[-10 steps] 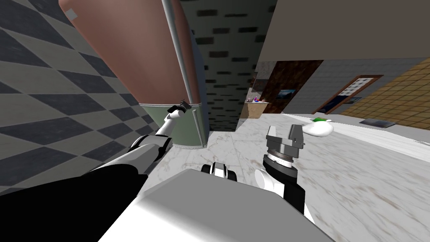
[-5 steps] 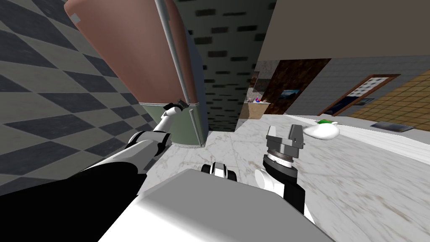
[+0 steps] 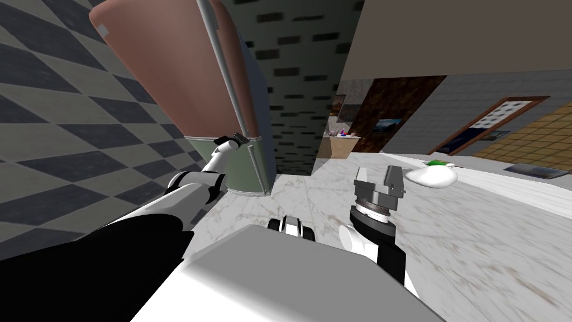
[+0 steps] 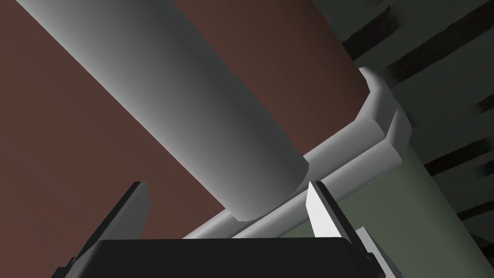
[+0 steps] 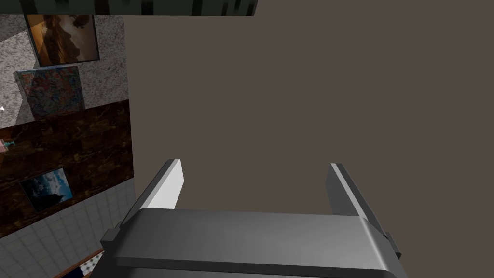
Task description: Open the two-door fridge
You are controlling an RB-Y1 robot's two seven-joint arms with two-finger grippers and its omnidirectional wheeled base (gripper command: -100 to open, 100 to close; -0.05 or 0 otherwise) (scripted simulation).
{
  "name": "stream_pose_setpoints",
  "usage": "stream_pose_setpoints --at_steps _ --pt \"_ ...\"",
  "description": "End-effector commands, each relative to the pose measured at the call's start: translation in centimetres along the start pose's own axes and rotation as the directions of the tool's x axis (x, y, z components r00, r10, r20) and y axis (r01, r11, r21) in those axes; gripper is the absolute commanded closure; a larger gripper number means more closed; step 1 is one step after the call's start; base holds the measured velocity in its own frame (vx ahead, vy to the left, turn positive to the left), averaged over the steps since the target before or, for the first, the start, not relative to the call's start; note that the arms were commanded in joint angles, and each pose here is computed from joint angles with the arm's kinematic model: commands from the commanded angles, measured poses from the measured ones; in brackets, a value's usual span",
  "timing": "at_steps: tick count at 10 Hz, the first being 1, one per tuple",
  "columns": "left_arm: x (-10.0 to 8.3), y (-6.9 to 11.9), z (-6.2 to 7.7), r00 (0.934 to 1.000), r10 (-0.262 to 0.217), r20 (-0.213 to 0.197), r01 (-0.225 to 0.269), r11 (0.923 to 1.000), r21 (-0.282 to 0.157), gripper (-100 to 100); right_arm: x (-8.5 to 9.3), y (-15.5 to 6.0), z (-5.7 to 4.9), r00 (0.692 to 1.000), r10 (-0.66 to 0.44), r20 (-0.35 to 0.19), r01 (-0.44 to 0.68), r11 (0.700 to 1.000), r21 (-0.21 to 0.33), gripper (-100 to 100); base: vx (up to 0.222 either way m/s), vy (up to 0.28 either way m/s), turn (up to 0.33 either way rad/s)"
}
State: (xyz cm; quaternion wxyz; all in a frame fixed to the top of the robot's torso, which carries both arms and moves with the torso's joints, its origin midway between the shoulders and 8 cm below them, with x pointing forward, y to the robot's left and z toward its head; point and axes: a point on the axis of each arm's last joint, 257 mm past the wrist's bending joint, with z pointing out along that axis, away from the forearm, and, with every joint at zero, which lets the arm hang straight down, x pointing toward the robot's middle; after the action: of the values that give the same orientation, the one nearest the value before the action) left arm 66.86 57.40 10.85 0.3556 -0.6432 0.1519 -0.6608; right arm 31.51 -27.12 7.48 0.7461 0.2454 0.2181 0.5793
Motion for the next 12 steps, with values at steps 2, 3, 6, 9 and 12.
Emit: stream_pose_setpoints --at_steps 2,3,6,9,12 --pt "-1.6 -1.7 0.3 0.9968 -0.059 0.053 0.059 0.9982 -0.007 -100 0.0 0.0 0.0 1.000 0.000 0.000 0.000 1.000 0.000 0 0.022 -0.157 0.054" --pt "-2.0 -2.3 0.3 0.9945 -0.080 0.068 0.080 0.9967 -0.008 -100 0.0 0.0 0.0 1.000 0.000 0.000 0.000 1.000 0.000 0 0.019 -0.144 0.050" --pt "-1.6 -2.7 0.3 0.9961 -0.065 0.059 0.065 0.9979 -0.004 -100 0.0 0.0 0.0 1.000 0.000 0.000 0.000 1.000 0.000 0 0.058 -0.030 -0.004" --pt "-0.3 -2.0 0.5 0.9970 -0.068 0.037 0.069 0.9973 -0.023 100 0.0 0.0 0.0 1.000 0.000 0.000 0.000 1.000 0.000 0 -0.102 0.090 -0.012" --pt "2.0 0.5 0.7 0.9971 -0.076 -0.002 0.076 0.9942 -0.076 100 0.0 0.0 0.0 1.000 0.000 0.000 0.000 1.000 0.000 0 -0.187 0.129 -0.030"
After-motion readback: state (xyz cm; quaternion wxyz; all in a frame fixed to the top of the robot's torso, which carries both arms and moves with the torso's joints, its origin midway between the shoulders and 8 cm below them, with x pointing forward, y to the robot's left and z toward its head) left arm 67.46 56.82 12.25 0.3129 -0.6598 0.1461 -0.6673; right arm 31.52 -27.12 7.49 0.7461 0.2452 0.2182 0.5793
